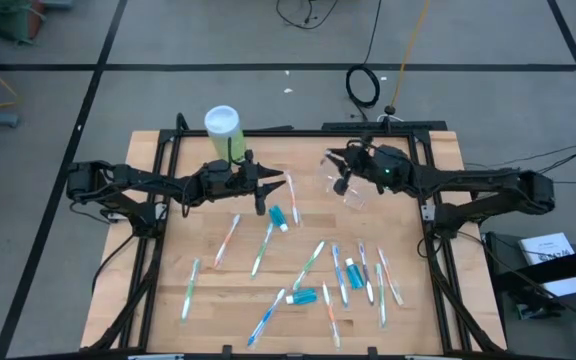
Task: Pick & Place toothbrushing station
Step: Put the violet toothbrush into the transparent organizer
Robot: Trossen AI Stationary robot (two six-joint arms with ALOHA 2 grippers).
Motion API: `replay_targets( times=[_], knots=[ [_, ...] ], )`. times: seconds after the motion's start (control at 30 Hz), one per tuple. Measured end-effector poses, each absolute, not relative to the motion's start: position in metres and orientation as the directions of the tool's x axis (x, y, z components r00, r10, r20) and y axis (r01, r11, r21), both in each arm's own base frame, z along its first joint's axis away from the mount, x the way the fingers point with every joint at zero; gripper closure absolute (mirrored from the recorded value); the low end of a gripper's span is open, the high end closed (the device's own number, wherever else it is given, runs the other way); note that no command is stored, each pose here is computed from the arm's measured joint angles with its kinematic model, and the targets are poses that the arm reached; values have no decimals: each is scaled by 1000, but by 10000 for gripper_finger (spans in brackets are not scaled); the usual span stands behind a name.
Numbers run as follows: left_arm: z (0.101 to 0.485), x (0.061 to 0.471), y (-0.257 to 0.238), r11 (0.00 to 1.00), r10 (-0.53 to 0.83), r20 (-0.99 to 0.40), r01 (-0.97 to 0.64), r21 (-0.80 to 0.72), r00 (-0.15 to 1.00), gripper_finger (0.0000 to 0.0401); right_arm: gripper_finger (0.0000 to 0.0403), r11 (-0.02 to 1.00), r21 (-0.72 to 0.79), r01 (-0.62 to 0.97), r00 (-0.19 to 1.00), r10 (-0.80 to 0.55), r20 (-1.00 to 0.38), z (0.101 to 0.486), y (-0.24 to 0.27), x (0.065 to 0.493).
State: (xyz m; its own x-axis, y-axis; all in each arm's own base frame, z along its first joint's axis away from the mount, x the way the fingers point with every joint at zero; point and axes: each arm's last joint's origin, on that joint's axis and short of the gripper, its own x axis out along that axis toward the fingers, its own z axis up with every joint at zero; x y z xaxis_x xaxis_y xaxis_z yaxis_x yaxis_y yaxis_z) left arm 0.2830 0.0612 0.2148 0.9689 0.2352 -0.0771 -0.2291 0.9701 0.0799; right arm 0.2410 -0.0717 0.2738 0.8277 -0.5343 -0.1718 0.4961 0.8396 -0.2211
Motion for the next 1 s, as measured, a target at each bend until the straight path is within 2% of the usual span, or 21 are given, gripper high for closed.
replay_targets(
  times=[0.27,0.47,0.8,1.0],
  knots=[
    [215,283,61,970,235,-76,-229,80,969,267,362,833,-180,523,838,-541,-73,273,-67,221],
    [215,283,61,970,235,-76,-229,80,969,267,366,838,-100,536,829,-545,-122,266,-69,218],
    [215,283,61,970,235,-74,-229,80,969,267,367,800,-113,589,768,-598,-229,244,-90,226],
    [215,283,61,970,235,-74,-229,80,969,267,367,781,-40,624,745,-609,-270,234,-106,226]
  ],
)
